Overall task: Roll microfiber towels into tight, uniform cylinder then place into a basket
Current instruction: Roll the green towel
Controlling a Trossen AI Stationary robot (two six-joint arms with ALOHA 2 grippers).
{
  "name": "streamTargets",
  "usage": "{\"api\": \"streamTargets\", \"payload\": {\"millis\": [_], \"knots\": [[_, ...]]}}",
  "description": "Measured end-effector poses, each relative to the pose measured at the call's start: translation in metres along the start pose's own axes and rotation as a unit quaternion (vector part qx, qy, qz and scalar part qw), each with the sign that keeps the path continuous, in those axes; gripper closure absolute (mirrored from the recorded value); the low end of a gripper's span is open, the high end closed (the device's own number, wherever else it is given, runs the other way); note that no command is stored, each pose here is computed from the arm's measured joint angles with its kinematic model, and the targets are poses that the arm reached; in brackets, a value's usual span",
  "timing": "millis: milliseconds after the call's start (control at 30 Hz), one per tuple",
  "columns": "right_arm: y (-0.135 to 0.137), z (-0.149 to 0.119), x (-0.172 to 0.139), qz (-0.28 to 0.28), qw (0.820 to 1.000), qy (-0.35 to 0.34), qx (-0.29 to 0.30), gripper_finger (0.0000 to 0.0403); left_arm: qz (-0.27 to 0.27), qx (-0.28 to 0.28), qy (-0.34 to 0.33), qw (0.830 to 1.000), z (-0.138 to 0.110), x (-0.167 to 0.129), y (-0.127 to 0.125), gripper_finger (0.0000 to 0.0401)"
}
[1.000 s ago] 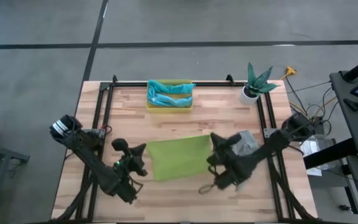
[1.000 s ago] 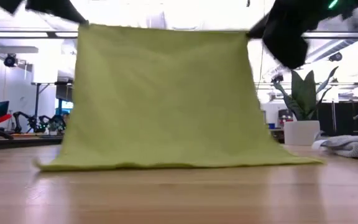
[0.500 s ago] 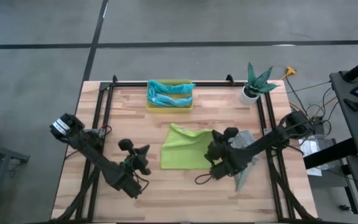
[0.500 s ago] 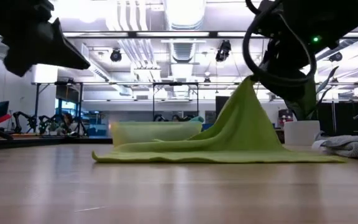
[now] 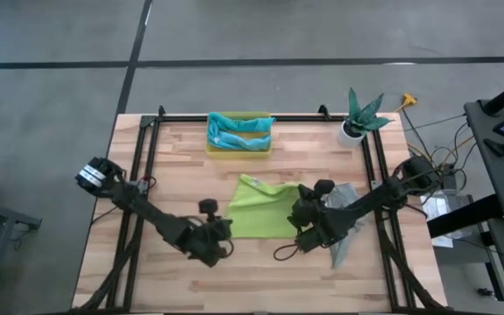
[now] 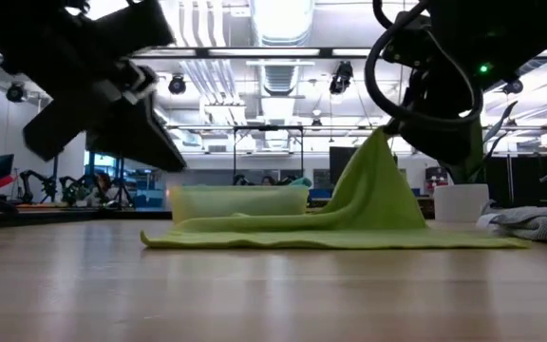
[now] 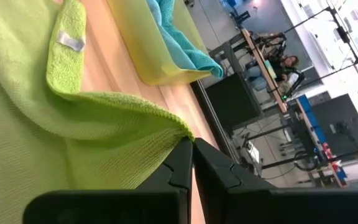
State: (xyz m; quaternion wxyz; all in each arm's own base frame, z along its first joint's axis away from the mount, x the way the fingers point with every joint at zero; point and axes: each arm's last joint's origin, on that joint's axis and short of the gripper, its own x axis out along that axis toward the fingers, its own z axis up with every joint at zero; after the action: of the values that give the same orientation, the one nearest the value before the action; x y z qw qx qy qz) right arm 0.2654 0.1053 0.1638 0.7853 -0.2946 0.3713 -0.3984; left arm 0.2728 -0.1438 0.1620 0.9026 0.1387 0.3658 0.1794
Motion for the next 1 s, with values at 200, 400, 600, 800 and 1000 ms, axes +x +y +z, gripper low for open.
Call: {"api": "streamTargets", "payload": {"millis": [200,400,600,800,1000], "knots": [[0.002,0.003,-0.005,0.022,0.999,0.003,-0.023,0.0394,-0.021,-0.018,0.010,1.000,-0.005,0.021,0.013,0.0401],[0.004,0.009,-0.015,0.035,0.999,-0.010,-0.021,0.0394,-0.121,-0.050,0.031,0.991,-0.016,0.033,0.015,0.0401],[0.003,0.010,-0.015,0.037,0.999,-0.011,-0.019,0.0394,-0.165,-0.042,-0.021,0.985,-0.014,0.035,0.011,0.0401],[0.004,0.009,-0.015,0.036,0.999,-0.011,-0.021,0.0394,-0.244,-0.035,-0.005,0.969,-0.018,0.037,0.004,0.0401],[0.004,0.009,-0.015,0.036,0.999,-0.011,-0.019,0.0394,-0.213,-0.040,0.000,0.976,-0.025,0.057,0.001,0.0401]]}}
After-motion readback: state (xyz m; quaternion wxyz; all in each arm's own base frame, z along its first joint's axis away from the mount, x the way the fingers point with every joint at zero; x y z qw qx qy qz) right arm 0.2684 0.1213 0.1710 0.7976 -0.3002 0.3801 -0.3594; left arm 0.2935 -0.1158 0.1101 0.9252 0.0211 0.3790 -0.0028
